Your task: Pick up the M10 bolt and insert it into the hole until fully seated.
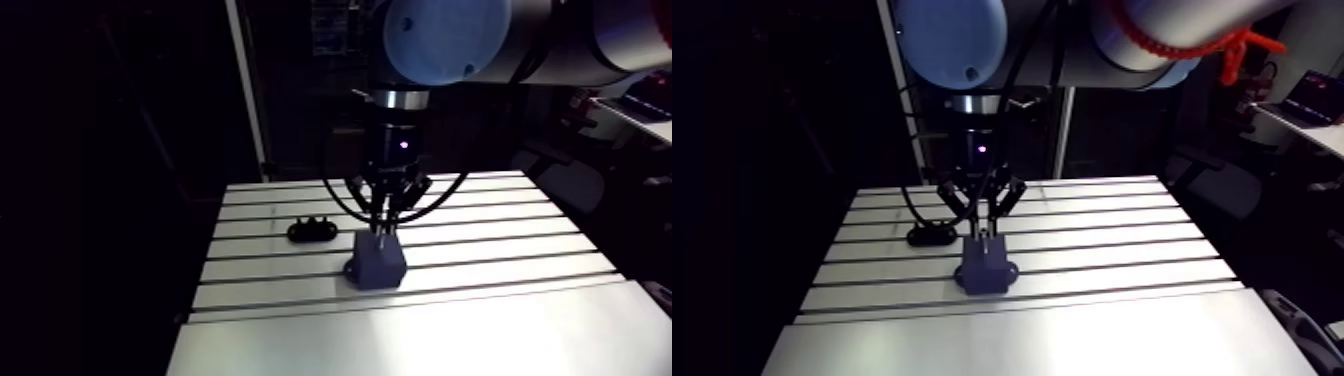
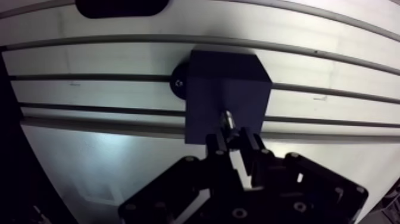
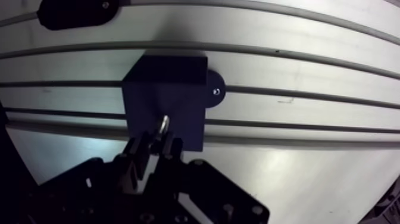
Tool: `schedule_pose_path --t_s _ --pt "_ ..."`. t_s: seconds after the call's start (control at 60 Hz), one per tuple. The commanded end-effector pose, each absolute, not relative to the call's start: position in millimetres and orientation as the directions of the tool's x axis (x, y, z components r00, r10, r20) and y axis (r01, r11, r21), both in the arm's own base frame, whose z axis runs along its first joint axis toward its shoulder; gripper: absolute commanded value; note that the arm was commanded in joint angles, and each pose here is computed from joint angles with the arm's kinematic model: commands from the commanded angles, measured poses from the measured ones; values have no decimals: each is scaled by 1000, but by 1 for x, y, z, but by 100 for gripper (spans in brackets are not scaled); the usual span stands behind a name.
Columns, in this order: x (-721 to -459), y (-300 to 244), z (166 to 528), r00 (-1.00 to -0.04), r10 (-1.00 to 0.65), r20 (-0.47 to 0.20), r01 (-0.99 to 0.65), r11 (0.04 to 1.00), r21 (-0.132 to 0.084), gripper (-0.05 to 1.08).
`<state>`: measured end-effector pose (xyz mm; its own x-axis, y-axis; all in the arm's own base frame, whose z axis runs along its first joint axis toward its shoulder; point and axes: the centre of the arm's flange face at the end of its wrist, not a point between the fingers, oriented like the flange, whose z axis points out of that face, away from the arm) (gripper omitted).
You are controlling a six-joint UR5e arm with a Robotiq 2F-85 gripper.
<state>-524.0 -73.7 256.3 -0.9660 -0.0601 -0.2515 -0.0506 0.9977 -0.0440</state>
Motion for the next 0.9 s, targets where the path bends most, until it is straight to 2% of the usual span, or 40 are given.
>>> schedule_pose_path --t_s 0.017,0.45,0.517,0.533,0.55,0.567,0.583,0.6,0.617,0.633,0.65,0.667,0.683,0.733,0.75,0.767,0.783,0.8,0.817,0.833,0.85,0.9 --pt "-524 -74 253 -964 -61 -257 -51 998 -46 108" --pt "-523 -74 252 -964 -63 -259 -52 997 -48 108" --pt "-522 -75 252 -963 -66 -261 -54 997 -50 104" --pt "-522 -75 251 -963 -67 -261 -56 997 -50 99" --pt "-522 -75 251 -963 -67 -261 -56 997 -50 99" --pt "-521 -75 250 -962 -69 -264 -57 997 -51 89" --pt "-521 -75 250 -962 -69 -264 -57 997 -51 89" --pt "-521 -75 250 -962 -70 -264 -59 997 -51 82" --pt "-521 -75 250 -962 -70 -264 -59 997 -51 82" --pt "-520 -76 249 -961 -72 -265 -61 997 -51 70" --pt "-520 -76 249 -961 -72 -265 -61 997 -51 70" --pt "-519 -76 249 -961 -74 -267 -62 997 -51 56" --pt "-518 -76 248 -960 -75 -269 -63 997 -52 51" --pt "-518 -76 247 -960 -79 -270 -67 996 -53 49" --pt "-518 -76 247 -959 -84 -269 -72 996 -55 41" --pt "-518 -76 247 -959 -84 -269 -72 996 -55 41" --pt "-517 -76 247 -959 -87 -269 -75 996 -55 27" --pt "-517 -76 247 -959 -87 -269 -75 996 -55 27" --pt "-517 -75 247 -959 -88 -269 -76 996 -55 13" --pt "-517 -75 247 -959 -88 -269 -76 996 -55 13" --pt "-517 -75 248 -960 -85 -267 -73 996 -53 1" --pt "-517 -75 249 -961 -85 -263 -73 996 -54 0"
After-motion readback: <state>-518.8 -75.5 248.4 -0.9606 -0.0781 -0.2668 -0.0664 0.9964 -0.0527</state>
